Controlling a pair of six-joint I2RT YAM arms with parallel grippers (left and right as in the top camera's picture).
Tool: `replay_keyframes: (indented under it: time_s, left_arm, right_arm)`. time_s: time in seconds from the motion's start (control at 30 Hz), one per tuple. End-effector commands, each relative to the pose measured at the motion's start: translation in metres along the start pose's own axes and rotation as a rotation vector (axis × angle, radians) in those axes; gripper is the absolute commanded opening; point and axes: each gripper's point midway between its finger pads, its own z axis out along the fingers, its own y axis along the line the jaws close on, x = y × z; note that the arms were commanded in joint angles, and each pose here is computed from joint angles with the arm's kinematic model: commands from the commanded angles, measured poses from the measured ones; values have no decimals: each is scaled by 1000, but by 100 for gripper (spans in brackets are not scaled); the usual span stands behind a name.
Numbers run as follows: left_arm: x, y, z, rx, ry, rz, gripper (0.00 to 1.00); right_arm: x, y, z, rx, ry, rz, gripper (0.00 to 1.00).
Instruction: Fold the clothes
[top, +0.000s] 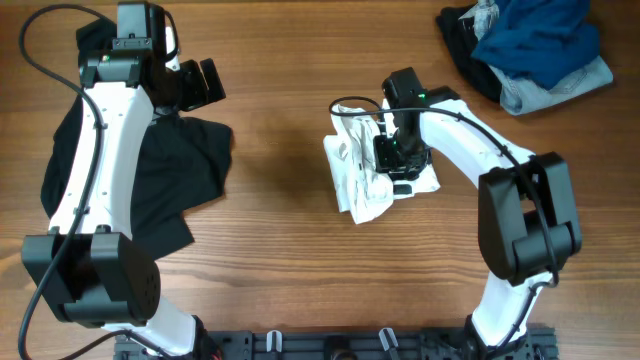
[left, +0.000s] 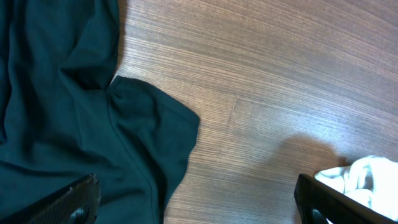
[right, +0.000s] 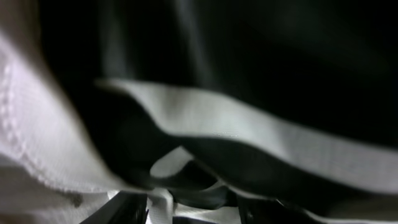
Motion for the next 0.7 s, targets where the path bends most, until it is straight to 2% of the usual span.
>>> replay_keyframes:
  time_s: [0.0,0.13,0.3,0.43,0.5,0.57,0.67]
  left_arm:
    - [-2,7,4,-21,1,3,100]
    - [-2,7,4,-21,0,3,100]
    - [-3,6,4,-20,-4,4,100]
    - [-3,6,4,-20,-4,4,100]
    - [-3,6,4,-20,-4,4,100]
    - [-4,6,4,-19,-6,4,100]
    - [-6,8,3,-26,-16,4,100]
  right_arm:
    - [-2,-50,11,117,-21,112,50]
    - [-20,-93,5,127,-89,155,56]
    - [-51,-107,-36,29,-176,152,52]
    - [-76,-81,-102,20,-282,95,55]
    - [-82,-64,-118,11,-311,69,58]
    - [-85,-43,-120,-2,-318,48,61]
    - [-82,-19,-97,18,-269,19,62]
